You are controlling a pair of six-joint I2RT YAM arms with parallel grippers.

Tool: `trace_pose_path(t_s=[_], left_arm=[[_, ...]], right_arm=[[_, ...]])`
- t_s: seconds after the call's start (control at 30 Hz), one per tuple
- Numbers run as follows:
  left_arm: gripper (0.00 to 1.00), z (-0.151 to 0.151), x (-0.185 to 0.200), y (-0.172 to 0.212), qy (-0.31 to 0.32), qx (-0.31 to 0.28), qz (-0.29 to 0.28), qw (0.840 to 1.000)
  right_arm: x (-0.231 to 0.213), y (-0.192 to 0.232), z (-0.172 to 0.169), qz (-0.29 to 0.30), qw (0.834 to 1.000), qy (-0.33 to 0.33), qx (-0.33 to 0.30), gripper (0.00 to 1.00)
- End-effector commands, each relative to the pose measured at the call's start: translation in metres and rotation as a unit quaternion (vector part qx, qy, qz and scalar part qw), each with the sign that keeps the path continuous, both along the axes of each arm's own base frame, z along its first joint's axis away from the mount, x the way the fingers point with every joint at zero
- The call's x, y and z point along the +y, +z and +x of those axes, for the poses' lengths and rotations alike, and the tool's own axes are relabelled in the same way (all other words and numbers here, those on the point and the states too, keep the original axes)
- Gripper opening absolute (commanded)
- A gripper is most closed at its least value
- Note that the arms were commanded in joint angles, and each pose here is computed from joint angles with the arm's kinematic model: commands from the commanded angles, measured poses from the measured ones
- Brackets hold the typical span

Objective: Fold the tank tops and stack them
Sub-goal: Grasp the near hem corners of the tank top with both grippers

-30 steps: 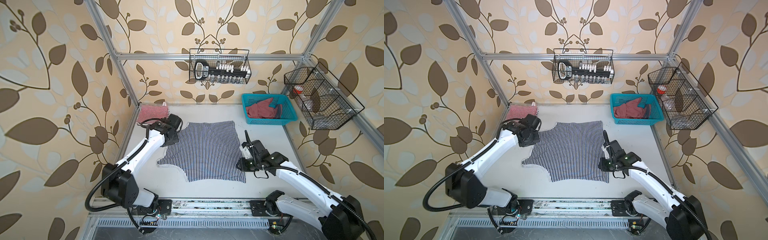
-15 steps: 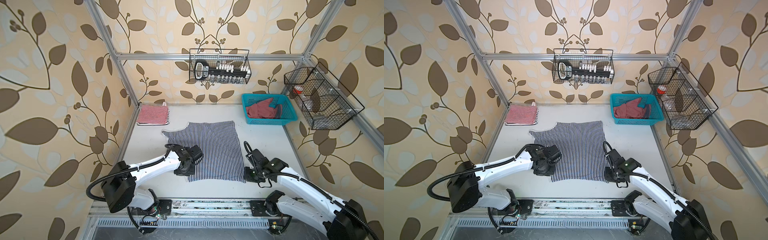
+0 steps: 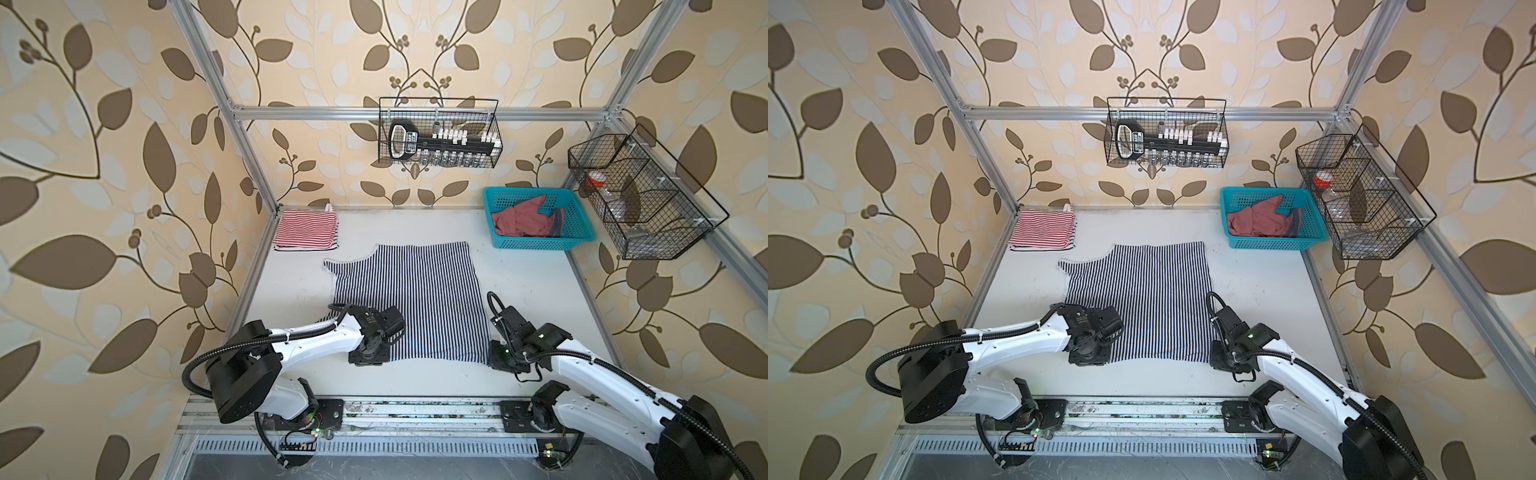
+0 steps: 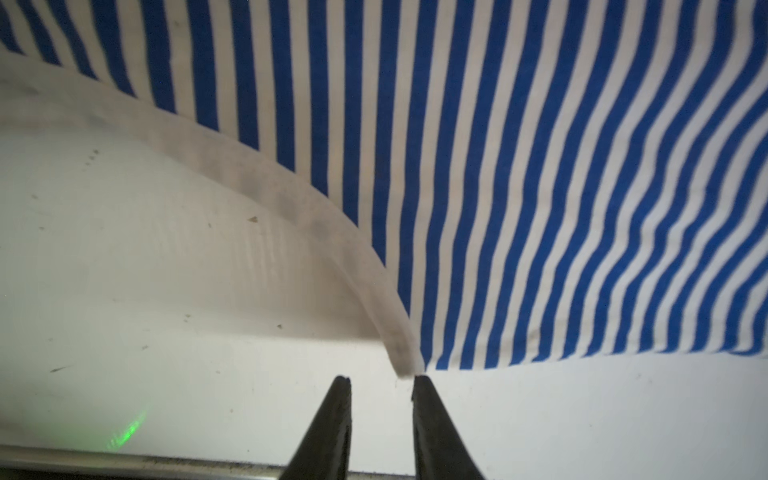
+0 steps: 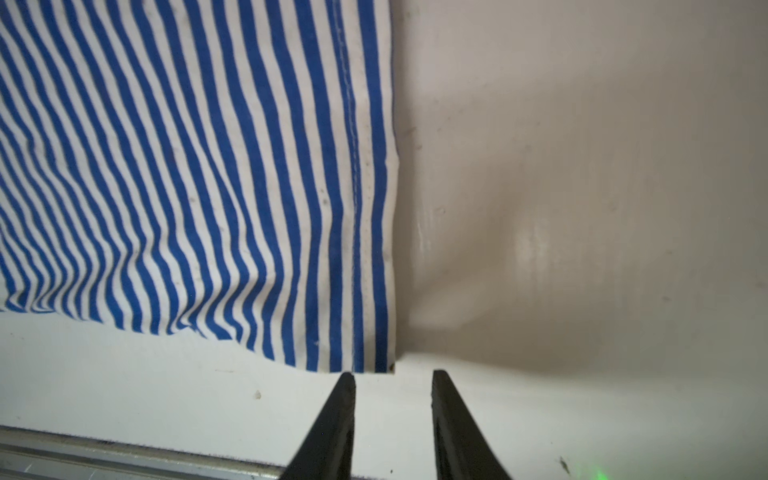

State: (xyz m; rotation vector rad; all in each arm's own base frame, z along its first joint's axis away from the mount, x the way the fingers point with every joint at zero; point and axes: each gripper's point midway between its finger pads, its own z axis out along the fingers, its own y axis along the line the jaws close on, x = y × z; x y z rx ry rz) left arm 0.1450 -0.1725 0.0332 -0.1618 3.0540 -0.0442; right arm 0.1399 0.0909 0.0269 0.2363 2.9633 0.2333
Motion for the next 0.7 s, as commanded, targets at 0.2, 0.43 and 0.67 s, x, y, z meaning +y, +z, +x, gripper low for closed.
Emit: trace_pose_path(t_s=[0.2, 0.43, 0.67], left_arm=[[0.29, -0.002, -0.005, -0.009, 0.021, 0.006, -0.006, 1.0], [0.35, -0.009, -0.001, -0.016, 0.025, 0.017, -0.001, 1.0], [0.38, -0.01, 0.001, -0.025, 0.03, 0.024, 0.007, 0.999]], right_arm=[[0.003, -0.009, -0.001, 0.003, 1.0, 0.003, 0.008, 0.35], [0.002, -0.013, -0.004, 0.003, 1.0, 0.006, 0.013, 0.37], [0.002, -0.013, -0.002, -0.001, 1.0, 0.002, 0.011, 0.38]])
